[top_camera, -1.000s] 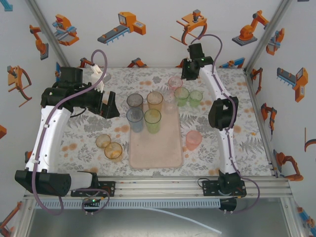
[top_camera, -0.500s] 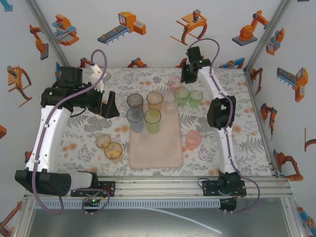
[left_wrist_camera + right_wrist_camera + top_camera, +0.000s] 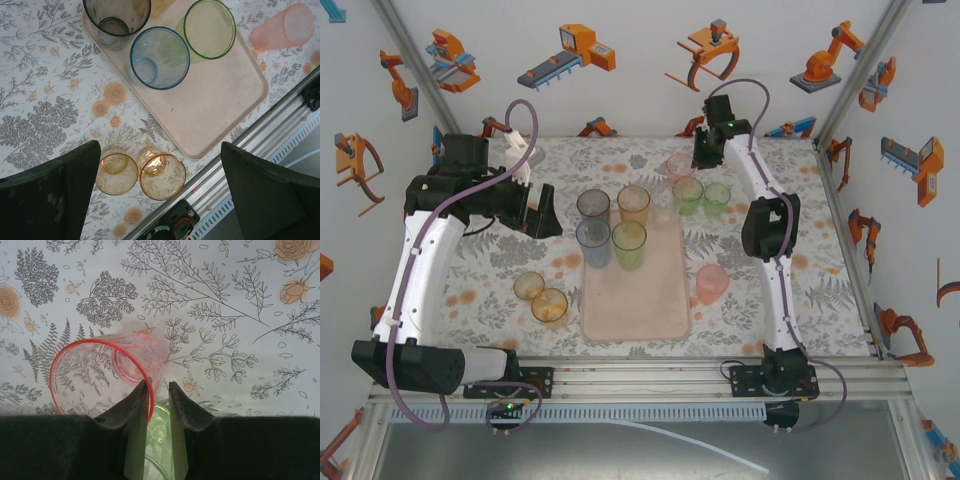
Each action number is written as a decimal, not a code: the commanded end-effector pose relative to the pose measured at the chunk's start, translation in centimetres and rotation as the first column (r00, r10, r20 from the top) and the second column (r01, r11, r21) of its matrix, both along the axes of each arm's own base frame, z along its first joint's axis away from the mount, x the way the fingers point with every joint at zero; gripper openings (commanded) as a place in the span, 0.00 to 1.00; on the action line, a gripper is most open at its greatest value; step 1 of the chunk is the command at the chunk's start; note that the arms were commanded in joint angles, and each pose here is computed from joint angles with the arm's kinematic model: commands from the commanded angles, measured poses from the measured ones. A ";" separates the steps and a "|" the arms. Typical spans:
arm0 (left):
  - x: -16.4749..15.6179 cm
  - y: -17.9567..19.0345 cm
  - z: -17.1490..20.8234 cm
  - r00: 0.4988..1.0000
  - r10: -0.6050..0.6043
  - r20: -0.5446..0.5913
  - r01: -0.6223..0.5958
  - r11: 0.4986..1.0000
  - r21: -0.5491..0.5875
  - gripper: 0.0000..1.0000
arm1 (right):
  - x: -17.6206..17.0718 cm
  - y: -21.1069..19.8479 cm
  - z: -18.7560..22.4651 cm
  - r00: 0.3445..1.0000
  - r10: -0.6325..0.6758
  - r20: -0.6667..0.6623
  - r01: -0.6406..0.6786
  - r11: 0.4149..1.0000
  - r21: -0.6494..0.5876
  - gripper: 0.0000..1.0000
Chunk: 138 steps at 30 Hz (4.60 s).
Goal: Place the glasses into the tray
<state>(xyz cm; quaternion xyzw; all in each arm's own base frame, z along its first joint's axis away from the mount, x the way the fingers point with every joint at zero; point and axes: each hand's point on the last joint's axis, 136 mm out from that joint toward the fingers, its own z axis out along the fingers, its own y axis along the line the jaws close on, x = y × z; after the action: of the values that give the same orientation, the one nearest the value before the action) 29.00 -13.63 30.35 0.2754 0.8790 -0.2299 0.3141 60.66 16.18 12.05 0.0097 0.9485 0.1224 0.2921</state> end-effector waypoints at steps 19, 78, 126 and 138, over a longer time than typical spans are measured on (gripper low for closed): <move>0.0 0.0 0.7 1.000 0.002 0.006 -0.002 1.000 -0.015 0.97 | 1.4 -1.6 0.4 0.998 -0.066 0.010 0.065 0.996 0.067 0.02; 0.0 1.9 0.1 0.991 0.116 0.067 -0.118 0.993 0.026 0.97 | -25.2 -6.4 19.6 0.966 -0.068 0.251 0.068 0.998 0.009 0.00; -3.0 1.8 2.4 0.986 0.097 0.137 -0.093 0.995 -0.034 0.97 | -24.9 5.0 3.1 0.998 0.037 0.046 -0.029 0.985 -0.170 0.00; -2.9 1.8 2.2 0.986 0.096 0.138 -0.092 0.995 -0.037 0.97 | -24.4 5.2 1.5 0.999 0.017 0.036 -0.010 0.980 -0.197 0.00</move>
<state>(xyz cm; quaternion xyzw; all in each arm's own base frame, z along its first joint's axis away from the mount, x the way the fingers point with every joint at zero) 26.31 -11.73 32.09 0.2488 0.8677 -0.1965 0.3829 35.76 21.36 13.99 -0.0416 0.9524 0.0394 0.2994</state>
